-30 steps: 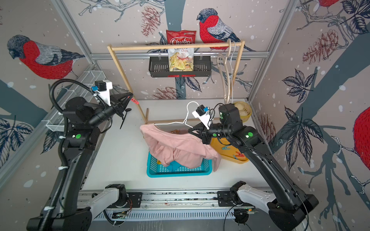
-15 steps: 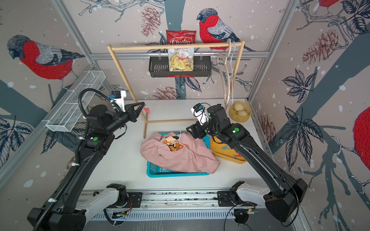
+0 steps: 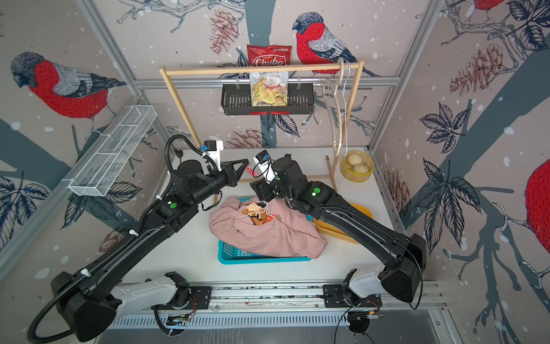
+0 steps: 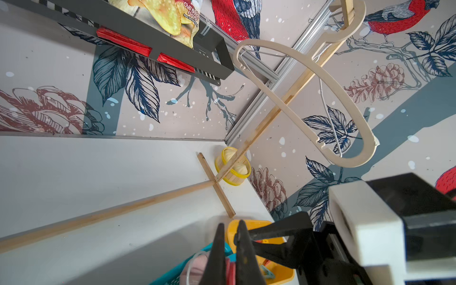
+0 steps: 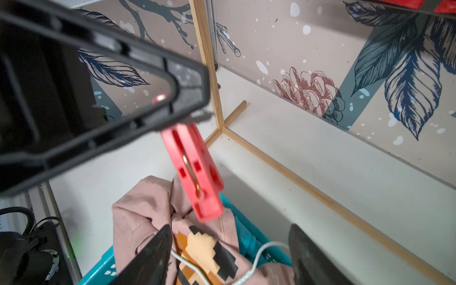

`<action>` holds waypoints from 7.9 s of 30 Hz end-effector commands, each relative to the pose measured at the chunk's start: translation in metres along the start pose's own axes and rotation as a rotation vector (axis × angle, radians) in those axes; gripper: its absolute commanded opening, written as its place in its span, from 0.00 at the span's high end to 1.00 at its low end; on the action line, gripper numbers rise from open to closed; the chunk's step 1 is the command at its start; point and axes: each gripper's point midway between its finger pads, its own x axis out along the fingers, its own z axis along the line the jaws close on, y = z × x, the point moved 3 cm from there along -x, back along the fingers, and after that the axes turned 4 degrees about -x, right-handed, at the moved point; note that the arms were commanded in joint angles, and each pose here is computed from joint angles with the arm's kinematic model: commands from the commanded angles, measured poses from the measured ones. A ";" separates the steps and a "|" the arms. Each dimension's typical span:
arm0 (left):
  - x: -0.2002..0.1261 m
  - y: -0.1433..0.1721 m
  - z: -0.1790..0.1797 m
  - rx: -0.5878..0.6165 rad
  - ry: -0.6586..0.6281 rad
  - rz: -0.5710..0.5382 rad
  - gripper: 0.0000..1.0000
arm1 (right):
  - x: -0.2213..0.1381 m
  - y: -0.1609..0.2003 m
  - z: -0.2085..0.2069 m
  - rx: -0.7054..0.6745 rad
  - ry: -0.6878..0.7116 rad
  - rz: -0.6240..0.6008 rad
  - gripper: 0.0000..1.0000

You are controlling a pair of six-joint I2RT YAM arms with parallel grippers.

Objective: Remove the clothespins securing t-shirts to the hanger
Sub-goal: Place the clothespin in the storage box, then pick up the hanger from the basket, then remove the T-shirt from the hanger.

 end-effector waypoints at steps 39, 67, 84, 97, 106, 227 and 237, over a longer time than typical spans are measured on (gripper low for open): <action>0.016 0.013 0.010 0.184 -0.026 0.082 0.45 | -0.059 0.108 -0.098 0.313 0.316 0.091 0.84; 0.061 0.135 0.044 0.271 -0.271 0.480 0.69 | -0.095 0.188 -0.151 0.685 0.453 0.070 0.40; 0.075 0.147 0.048 0.292 -0.207 0.445 0.94 | -0.066 0.101 -0.091 0.469 0.209 -0.051 0.38; 0.025 0.046 -0.022 0.434 -0.051 0.075 1.00 | -0.091 0.030 -0.030 0.196 -0.113 -0.198 0.25; -0.017 -0.029 -0.092 0.455 0.128 -0.152 1.00 | -0.092 0.000 -0.012 0.043 -0.173 -0.158 0.19; -0.108 -0.082 -0.080 0.734 0.364 0.063 1.00 | -0.106 0.024 -0.092 0.056 0.129 -0.137 1.00; -0.108 -0.083 -0.080 0.731 0.355 0.075 1.00 | -0.107 0.042 -0.132 0.268 0.193 -0.120 1.00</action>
